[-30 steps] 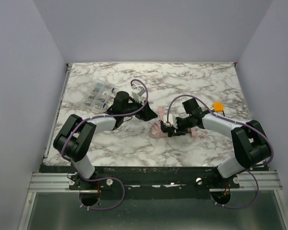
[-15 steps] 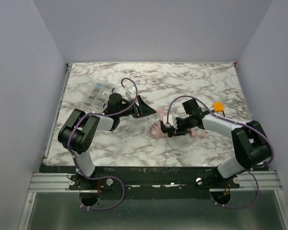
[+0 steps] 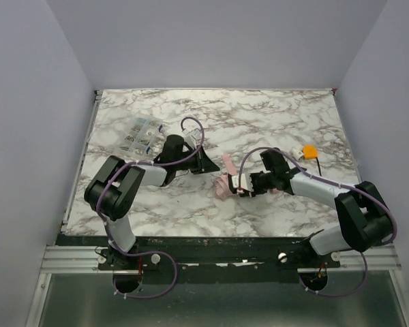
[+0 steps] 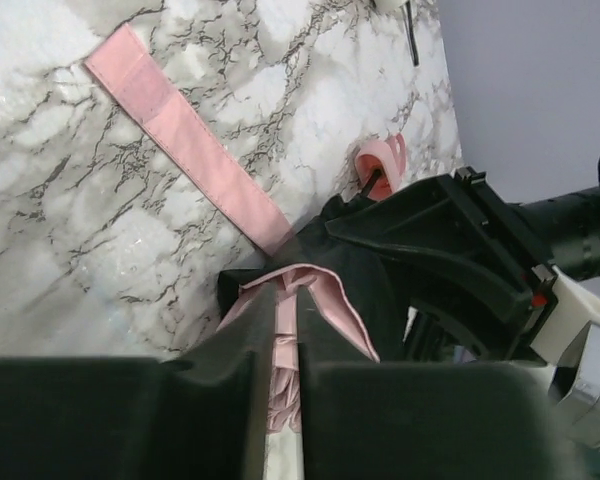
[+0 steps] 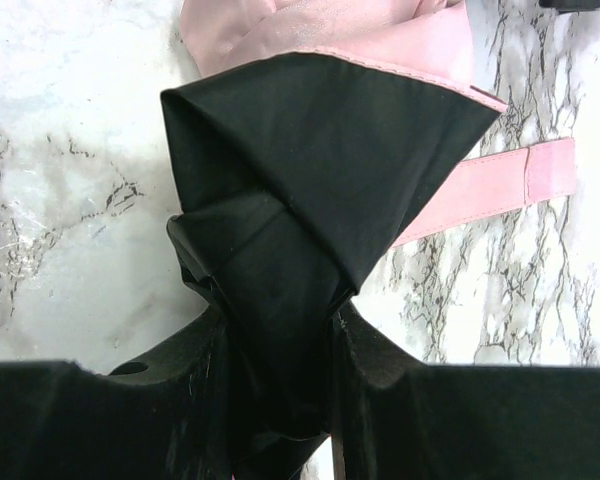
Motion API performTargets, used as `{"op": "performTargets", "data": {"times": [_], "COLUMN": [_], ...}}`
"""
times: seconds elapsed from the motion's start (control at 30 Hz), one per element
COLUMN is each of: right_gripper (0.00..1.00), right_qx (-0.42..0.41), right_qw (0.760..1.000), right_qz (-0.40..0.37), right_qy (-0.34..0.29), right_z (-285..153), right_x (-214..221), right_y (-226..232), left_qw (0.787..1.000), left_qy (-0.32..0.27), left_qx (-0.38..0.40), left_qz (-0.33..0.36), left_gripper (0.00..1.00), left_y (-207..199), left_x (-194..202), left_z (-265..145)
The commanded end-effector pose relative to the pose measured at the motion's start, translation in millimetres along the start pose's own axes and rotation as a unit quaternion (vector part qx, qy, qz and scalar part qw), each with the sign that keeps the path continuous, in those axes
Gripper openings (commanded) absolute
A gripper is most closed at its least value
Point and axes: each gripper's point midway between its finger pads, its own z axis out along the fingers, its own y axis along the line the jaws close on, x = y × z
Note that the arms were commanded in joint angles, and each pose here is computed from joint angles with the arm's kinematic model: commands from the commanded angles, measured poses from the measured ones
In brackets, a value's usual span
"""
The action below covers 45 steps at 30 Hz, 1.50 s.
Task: Put away the umbrella
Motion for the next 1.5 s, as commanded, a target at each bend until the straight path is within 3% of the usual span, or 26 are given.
{"op": "performTargets", "data": {"times": [0.0,0.2,0.3,0.63,0.73,0.9,1.0,1.07,1.1,1.13,1.47], "right_gripper": [0.01,0.01,0.01,0.01,0.01,0.01,0.01,0.01,0.01,0.01,0.01], "right_qx": [-0.114,-0.114,-0.114,-0.119,-0.119,-0.121,-0.121,-0.121,-0.121,-0.122,-0.122], "right_qw": [0.988,0.988,0.987,0.987,0.986,0.986,0.986,0.986,0.986,0.986,0.986], "right_qz": [0.024,0.024,0.026,0.031,0.031,0.032,0.032,0.032,0.031,0.032,0.032], "right_qy": [0.105,0.105,0.107,0.108,0.108,0.11,0.11,0.11,0.11,0.11,0.111], "right_z": [0.6,1.0,1.1,1.1,1.3,1.1,1.1,1.5,1.4,1.5,1.2], "right_x": [51.8,51.3,51.6,51.4,51.2,52.1,52.1,51.9,51.7,51.9,52.0], "right_y": [75.8,75.2,75.3,76.4,75.8,77.4,76.7,76.9,76.3,77.3,77.4], "left_qw": [0.999,0.998,0.992,0.933,0.922,0.924,0.925,0.926,0.927,0.927,0.927], "left_qy": [-0.015,-0.03,-0.03,-0.033,-0.031,-0.048,-0.057,-0.062,-0.063,-0.064,-0.072], "left_qx": [-0.031,-0.052,-0.102,-0.234,-0.217,-0.177,-0.17,-0.168,-0.167,-0.166,-0.153], "left_qz": [-0.007,-0.02,-0.062,-0.271,-0.32,-0.337,-0.334,-0.332,-0.331,-0.33,-0.334], "left_gripper": [0.0,0.0,0.0,0.0,0.0,0.0,0.1,0.1,0.08,0.0,0.0], "left_y": [11.6,8.4,19.6,41.1,33.2,14.9,9.5,7.9,8.0,7.8,8.3], "left_x": [-4.8,-13.5,-16.5,-6.6,-4.8,-18.7,-24.7,-28.1,-28.7,-29.2,-31.2], "left_z": [5.5,1.8,1.2,-10.8,-9.5,-6.9,-9.1,-11.0,-11.3,-11.7,-11.0]}}
